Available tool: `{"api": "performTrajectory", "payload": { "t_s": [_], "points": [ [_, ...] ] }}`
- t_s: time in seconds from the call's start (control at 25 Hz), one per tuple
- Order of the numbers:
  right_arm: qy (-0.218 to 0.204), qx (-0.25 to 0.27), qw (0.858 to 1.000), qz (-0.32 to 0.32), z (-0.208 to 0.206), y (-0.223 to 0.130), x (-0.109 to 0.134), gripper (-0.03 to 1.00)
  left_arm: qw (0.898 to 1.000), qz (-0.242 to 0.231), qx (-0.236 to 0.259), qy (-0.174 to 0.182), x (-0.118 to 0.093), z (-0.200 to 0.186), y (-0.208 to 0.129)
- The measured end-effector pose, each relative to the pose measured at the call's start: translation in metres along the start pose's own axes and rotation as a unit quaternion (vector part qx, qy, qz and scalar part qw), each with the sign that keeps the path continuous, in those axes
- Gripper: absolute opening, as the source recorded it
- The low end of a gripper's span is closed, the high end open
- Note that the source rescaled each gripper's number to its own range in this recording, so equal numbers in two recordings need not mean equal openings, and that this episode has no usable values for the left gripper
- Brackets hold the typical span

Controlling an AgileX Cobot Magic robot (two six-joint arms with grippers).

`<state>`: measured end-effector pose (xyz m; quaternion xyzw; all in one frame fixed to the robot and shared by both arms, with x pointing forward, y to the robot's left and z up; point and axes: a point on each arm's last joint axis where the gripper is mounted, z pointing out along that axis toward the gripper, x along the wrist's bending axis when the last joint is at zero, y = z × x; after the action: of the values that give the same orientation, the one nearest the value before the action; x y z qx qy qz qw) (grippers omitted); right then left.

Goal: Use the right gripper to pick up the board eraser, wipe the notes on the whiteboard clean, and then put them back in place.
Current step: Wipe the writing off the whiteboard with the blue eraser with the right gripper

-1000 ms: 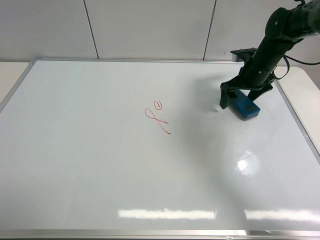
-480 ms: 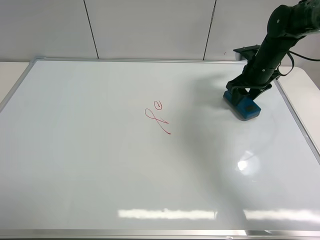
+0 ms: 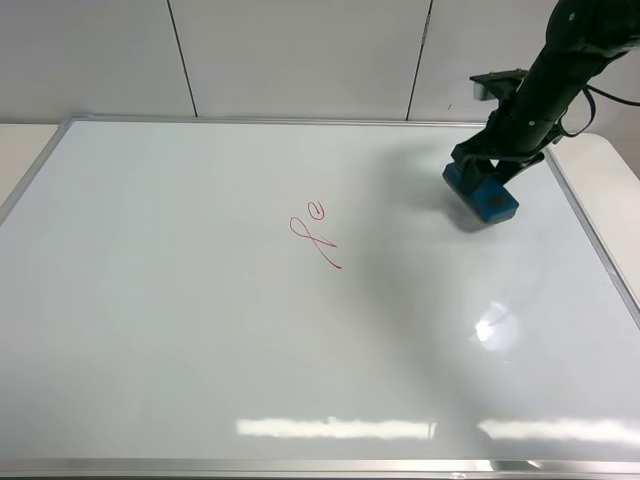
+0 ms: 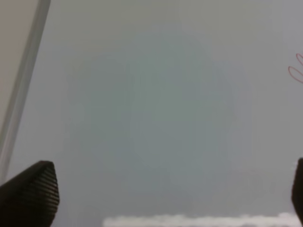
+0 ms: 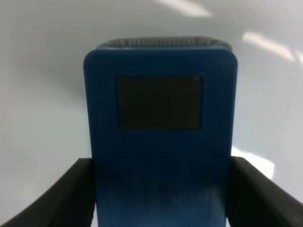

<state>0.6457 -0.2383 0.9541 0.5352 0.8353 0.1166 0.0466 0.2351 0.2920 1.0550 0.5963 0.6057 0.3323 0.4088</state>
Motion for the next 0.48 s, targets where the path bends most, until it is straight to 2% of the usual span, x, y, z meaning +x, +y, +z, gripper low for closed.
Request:
{"api": "performTrajectory", "payload": {
  "t_s": [0.24, 0.48],
  "points": [
    [0.018, -0.014, 0.999, -0.032, -0.008, 0.012, 0.053, 0.05, 1.0, 0.0, 0.0, 0.0, 0.0, 0.0, 0.0],
    [0.041, -0.03, 0.996, -0.075, -0.004, 0.02, 0.136, 0.05, 1.0, 0.0, 0.0, 0.0, 0.0, 0.0, 0.0]
  ]
}}
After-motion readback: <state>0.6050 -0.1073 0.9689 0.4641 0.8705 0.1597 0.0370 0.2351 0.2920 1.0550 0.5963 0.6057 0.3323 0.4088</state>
